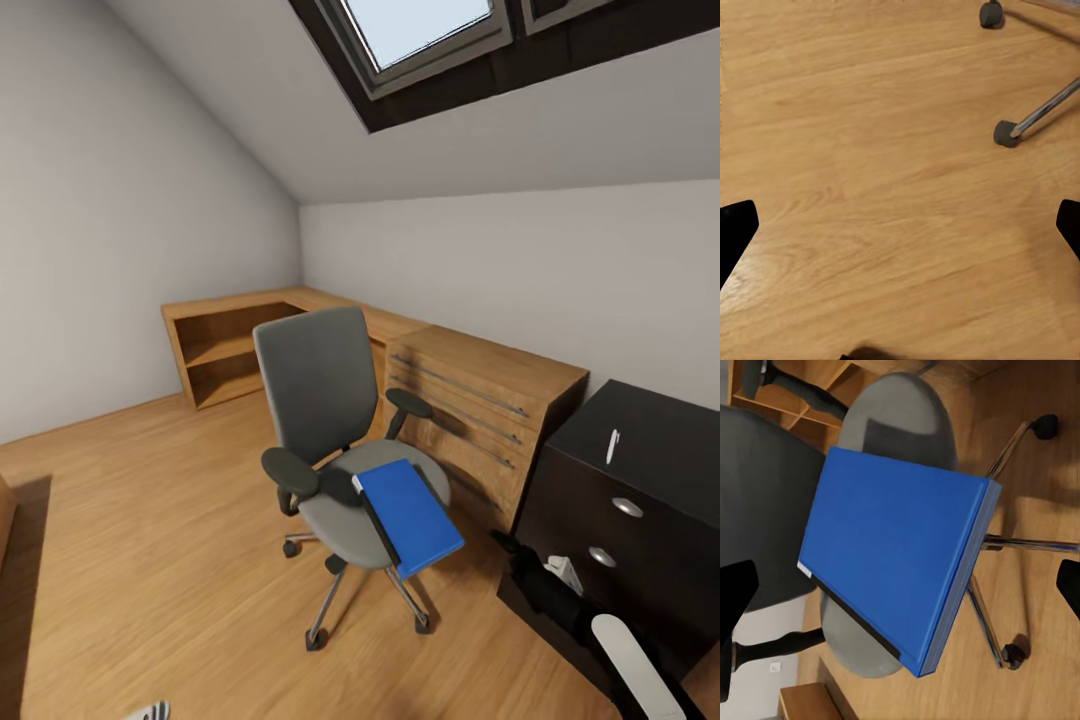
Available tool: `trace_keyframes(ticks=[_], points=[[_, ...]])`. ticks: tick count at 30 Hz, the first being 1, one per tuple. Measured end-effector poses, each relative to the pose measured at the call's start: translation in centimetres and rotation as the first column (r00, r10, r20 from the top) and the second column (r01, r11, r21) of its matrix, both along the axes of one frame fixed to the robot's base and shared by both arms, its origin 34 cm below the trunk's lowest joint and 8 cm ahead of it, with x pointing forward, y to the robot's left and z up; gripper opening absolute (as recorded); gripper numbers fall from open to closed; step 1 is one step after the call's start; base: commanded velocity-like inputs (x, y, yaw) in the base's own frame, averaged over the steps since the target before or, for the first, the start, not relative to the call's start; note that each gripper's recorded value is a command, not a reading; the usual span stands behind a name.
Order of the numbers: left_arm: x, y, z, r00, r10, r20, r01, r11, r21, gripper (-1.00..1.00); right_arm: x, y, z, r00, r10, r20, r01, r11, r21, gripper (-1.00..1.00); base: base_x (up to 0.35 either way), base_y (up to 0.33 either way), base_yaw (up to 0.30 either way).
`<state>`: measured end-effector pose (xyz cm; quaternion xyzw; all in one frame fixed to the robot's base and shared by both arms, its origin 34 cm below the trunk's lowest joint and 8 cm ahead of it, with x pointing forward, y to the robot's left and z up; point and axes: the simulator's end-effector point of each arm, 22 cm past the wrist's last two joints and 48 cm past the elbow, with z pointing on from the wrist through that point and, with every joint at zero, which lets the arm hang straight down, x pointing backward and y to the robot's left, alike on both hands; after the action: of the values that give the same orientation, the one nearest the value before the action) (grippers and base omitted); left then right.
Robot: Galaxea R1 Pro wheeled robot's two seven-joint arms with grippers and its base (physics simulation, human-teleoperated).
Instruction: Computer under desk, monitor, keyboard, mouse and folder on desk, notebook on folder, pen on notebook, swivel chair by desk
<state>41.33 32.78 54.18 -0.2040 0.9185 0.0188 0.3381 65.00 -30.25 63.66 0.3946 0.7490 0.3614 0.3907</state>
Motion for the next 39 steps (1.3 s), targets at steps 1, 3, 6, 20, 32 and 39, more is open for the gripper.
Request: trace_keyframes(ticks=[1,3,6,20,32,39], points=[[0.0,0.0,-0.2,1.000,0.001,0.001,-0.001,1.000,0.001,1.00,0.0,0.0,-0.2,1.000,-0.001,0.001,0.001,1.000,0.000,1.00,0.000,0.000,0.000],[-0.2,0.1,-0.8,1.000,0.004,0.001,-0.004,1.000,0.003,1.00,-0.1,0.0,-0.5,1.000,-0.002,0.002,0.002,1.000,0.000,1.00,0.000,0.000,0.000],[-0.3,0.2,-1.5,1.000,0.007,0.007,-0.007,1.000,0.005,1.00,0.0,-0.3,-1.1,1.000,-0.021,0.011,0.021,1.000,-0.007,1.00,0.000,0.000,0.000],[2.3,-0.1,-0.7,0.992,0.005,0.127,-0.006,1.000,0.009,1.00,0.4,-0.5,-3.4,0.991,-0.120,0.066,0.121,0.993,-0.006,1.00,0.000,0.000,0.000],[13.8,-8.2,1.7,0.989,-0.134,0.065,0.143,0.977,-0.160,1.00,0.3,1.7,-3.7,0.986,-0.039,0.163,0.031,0.998,0.049,1.00,0.000,0.000,0.000],[14.7,-9.0,1.7,0.985,-0.140,0.100,0.156,0.971,-0.178,1.00,-0.3,1.9,-5.8,0.988,-0.022,0.151,0.014,0.998,0.056,1.00,0.000,0.000,0.000]])
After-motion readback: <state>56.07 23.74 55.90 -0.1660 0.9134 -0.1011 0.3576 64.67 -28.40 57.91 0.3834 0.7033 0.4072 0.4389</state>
